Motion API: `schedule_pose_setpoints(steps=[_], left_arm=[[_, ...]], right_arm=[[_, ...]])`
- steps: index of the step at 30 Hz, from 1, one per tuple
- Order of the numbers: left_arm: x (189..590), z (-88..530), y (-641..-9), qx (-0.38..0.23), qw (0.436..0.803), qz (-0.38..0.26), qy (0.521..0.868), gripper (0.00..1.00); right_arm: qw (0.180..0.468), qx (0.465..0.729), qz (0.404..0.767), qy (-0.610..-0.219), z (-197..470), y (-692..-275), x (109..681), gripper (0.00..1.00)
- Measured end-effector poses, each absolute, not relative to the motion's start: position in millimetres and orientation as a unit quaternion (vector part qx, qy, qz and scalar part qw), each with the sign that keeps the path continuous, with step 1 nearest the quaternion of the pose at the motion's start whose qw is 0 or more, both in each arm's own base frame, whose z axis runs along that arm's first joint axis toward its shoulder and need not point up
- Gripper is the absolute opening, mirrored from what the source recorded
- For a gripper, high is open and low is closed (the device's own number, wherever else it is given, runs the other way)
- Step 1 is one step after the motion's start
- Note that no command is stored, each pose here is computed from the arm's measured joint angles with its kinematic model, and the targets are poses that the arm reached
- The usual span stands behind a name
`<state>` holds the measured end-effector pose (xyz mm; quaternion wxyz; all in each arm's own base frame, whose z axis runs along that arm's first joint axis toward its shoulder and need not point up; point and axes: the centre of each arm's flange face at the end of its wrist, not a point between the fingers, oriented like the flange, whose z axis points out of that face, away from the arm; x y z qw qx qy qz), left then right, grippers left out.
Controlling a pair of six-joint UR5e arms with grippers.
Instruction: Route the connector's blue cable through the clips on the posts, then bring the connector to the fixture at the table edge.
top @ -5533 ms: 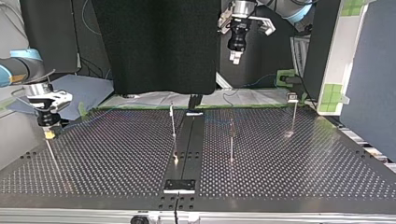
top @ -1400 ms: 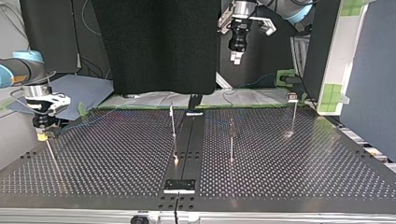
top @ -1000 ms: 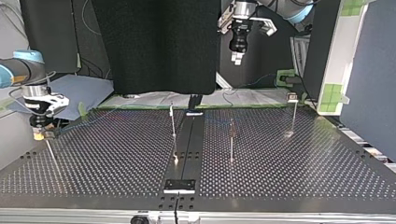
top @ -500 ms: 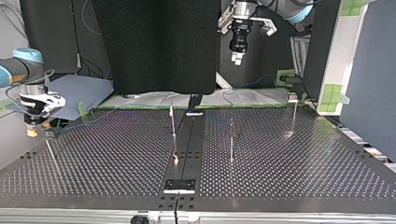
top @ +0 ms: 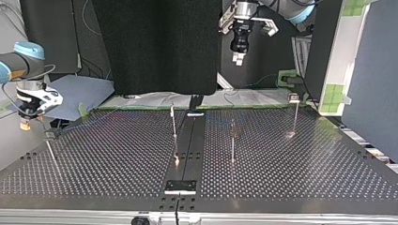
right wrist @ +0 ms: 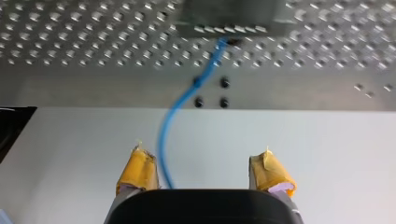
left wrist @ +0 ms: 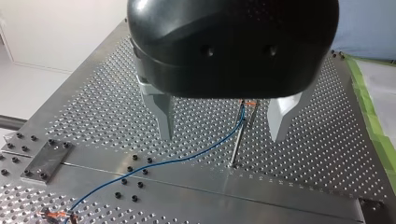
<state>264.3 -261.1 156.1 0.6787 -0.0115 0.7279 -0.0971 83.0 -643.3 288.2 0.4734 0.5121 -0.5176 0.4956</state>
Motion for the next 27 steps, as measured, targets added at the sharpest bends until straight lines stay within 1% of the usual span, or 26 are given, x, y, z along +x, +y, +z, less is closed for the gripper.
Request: schedule_pose_setpoints(steps=[4, 13, 19, 23, 27], left_arm=[[264, 156, -261, -0.012, 0.679, -0.098, 0.727, 1.00], [265, 156, -261, -0.013, 0.679, -0.100, 0.727, 1.00], [264, 156, -261, -0.016, 0.678, -0.102, 0.728, 1.00], [264, 156, -261, -0.016, 0.677, -0.103, 0.729, 1.00], [263, 156, -262, -0.016, 0.677, -0.103, 0.729, 1.00]], right_arm=[[0.484, 0.496, 0.502, -0.517, 297, -632, 89, 0.98], [0.513, 0.490, 0.510, -0.486, 317, -600, 127, 0.98], [0.514, 0.494, 0.506, -0.486, 324, -571, 152, 0.98], [0.516, 0.492, 0.508, -0.484, 334, -557, 167, 0.98], [0.516, 0.496, 0.503, -0.484, 336, -548, 182, 0.98]])
